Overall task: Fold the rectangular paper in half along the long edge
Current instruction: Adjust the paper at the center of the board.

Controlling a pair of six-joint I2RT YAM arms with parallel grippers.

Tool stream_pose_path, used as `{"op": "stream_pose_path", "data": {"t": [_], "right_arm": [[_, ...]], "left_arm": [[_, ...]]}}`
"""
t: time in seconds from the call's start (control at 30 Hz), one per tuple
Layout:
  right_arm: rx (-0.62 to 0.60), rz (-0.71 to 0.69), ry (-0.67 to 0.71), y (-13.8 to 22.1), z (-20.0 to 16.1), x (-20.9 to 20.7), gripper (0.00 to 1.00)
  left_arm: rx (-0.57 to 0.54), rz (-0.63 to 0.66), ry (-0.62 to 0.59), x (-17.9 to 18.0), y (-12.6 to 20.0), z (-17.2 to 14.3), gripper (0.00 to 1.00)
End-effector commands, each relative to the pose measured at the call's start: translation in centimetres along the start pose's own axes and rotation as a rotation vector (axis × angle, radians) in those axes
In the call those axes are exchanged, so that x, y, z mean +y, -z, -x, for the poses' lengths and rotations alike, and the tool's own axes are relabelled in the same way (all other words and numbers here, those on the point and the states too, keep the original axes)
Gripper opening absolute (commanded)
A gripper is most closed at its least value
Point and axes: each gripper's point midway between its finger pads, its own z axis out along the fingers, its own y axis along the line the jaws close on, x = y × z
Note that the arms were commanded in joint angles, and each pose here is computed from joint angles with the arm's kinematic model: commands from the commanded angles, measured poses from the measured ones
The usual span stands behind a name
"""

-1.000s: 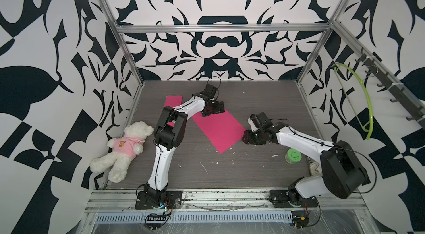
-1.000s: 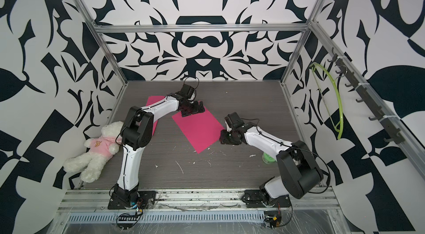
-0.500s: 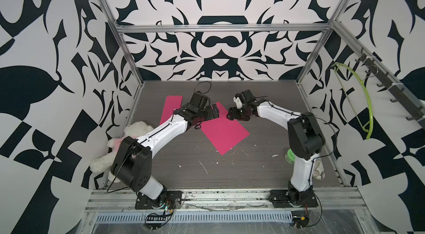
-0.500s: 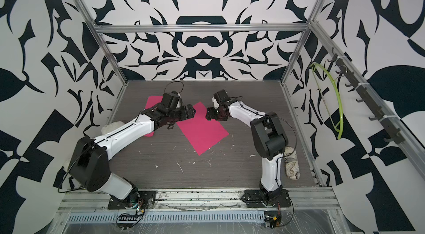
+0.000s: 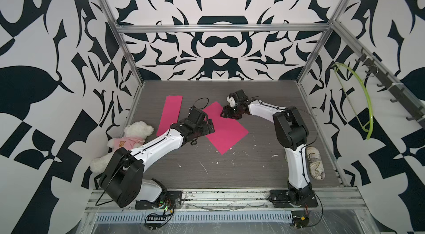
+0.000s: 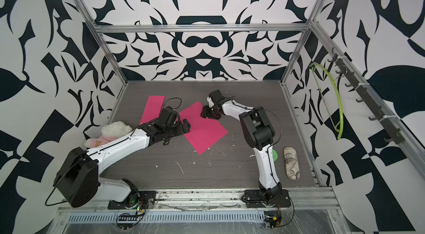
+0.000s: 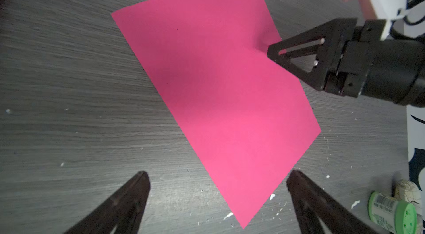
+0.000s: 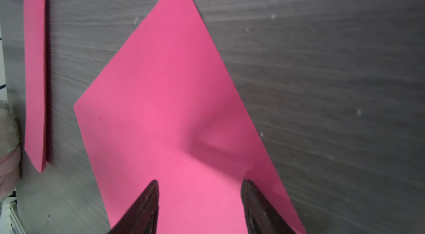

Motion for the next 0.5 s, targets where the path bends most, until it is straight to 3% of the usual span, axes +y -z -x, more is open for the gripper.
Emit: {"op": "stream_pose_path", "data": {"t": [0.0,0.47], "right_arm": [[0.036,-0.074,-0.04,1.4,-3.0,-1.8,0.6],[-0.023,-0.109,-0.206,6.1,-11.1,-4.7,0.49]], "left_arm": [[0.006,0.005,-0.004,-0.3,-0.3,0.3,0.99],[0.081,0.006,0.023,-0.4,-2.7,-1.1,0.99]]}}
